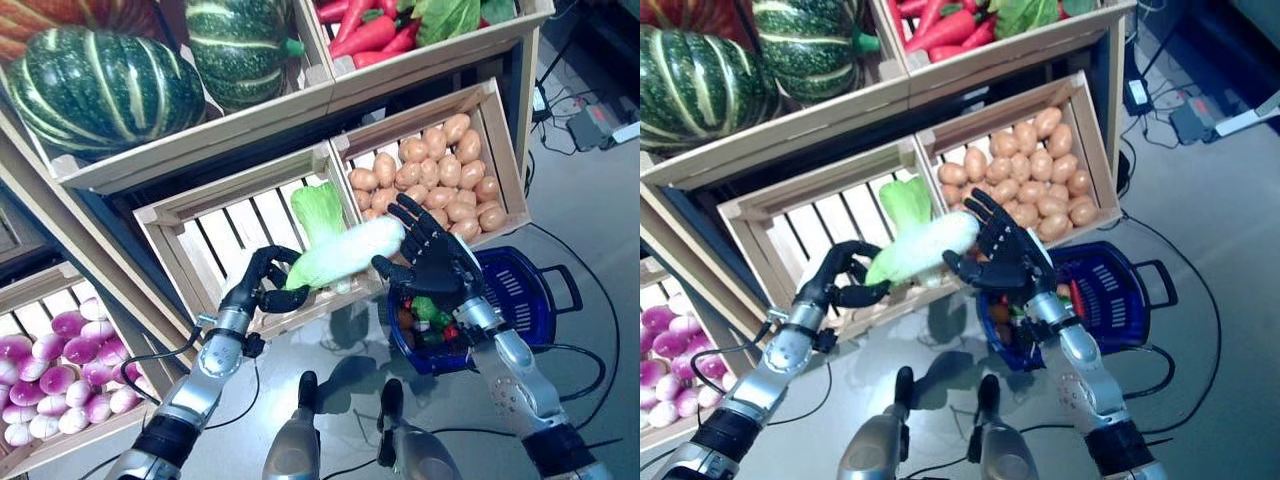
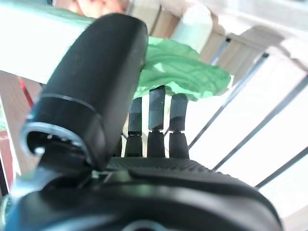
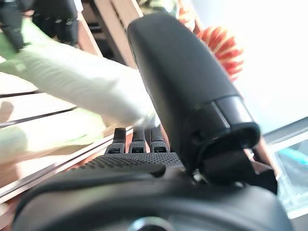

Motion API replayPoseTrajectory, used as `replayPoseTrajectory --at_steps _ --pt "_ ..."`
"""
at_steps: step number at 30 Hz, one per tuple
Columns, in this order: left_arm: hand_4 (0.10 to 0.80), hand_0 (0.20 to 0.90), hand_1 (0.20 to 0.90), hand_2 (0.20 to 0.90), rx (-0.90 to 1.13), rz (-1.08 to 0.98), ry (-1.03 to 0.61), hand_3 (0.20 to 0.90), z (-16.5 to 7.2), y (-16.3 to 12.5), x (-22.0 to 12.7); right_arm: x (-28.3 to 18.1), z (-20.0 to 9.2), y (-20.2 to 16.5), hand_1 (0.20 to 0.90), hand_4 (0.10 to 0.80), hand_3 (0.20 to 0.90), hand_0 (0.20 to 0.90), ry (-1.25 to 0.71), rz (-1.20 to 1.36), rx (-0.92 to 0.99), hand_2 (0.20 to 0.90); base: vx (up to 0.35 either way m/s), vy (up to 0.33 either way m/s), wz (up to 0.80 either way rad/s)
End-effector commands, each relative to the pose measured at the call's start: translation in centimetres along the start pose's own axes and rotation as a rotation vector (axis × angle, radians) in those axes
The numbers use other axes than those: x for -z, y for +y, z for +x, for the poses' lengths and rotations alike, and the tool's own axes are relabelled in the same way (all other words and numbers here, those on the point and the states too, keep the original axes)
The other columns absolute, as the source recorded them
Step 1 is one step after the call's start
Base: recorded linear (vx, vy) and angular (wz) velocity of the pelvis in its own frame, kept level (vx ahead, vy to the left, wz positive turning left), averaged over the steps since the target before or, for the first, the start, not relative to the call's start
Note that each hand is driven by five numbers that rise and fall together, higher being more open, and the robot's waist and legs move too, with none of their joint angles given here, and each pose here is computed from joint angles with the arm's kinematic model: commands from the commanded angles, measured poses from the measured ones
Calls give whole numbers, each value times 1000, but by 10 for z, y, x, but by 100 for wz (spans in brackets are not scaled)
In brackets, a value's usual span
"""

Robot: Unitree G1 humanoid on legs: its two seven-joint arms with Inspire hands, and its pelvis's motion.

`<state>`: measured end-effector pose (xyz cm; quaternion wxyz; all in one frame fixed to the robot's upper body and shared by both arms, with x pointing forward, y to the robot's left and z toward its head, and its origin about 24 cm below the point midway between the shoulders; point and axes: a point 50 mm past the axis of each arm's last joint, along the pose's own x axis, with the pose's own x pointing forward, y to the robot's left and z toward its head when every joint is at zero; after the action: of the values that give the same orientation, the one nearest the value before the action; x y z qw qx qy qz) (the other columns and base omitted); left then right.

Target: Put vegetables into the basket

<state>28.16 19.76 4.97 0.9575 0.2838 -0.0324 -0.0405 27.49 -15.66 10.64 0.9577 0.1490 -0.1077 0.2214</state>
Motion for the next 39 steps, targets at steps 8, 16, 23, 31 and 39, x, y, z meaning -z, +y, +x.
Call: replayPoseTrajectory --at_steps 8,16,23,31,39 --pt "400 300 300 300 4 -87 -108 300 3 -7 -24 -20 15 26 900 800 900 900 -191 138 12 900 35 -7 3" --pt "400 300 300 300 -43 -90 -49 300 2 -10 -17 -15 18 21 900 800 900 900 -199 191 152 900 3 1 0" --pt "400 300 300 300 -29 -130 -81 300 2 -14 -25 -4 17 26 900 800 900 900 -149 273 138 900 0 0 0" --pt "400 300 300 300 0 -208 -85 300 0 -19 -28 17 14 34 900 800 900 900 -50 367 89 900 0 0 0" --pt "400 300 300 300 2 -277 -100 300 0 -22 -33 32 11 39 900 800 900 900 14 495 57 900 0 0 0"
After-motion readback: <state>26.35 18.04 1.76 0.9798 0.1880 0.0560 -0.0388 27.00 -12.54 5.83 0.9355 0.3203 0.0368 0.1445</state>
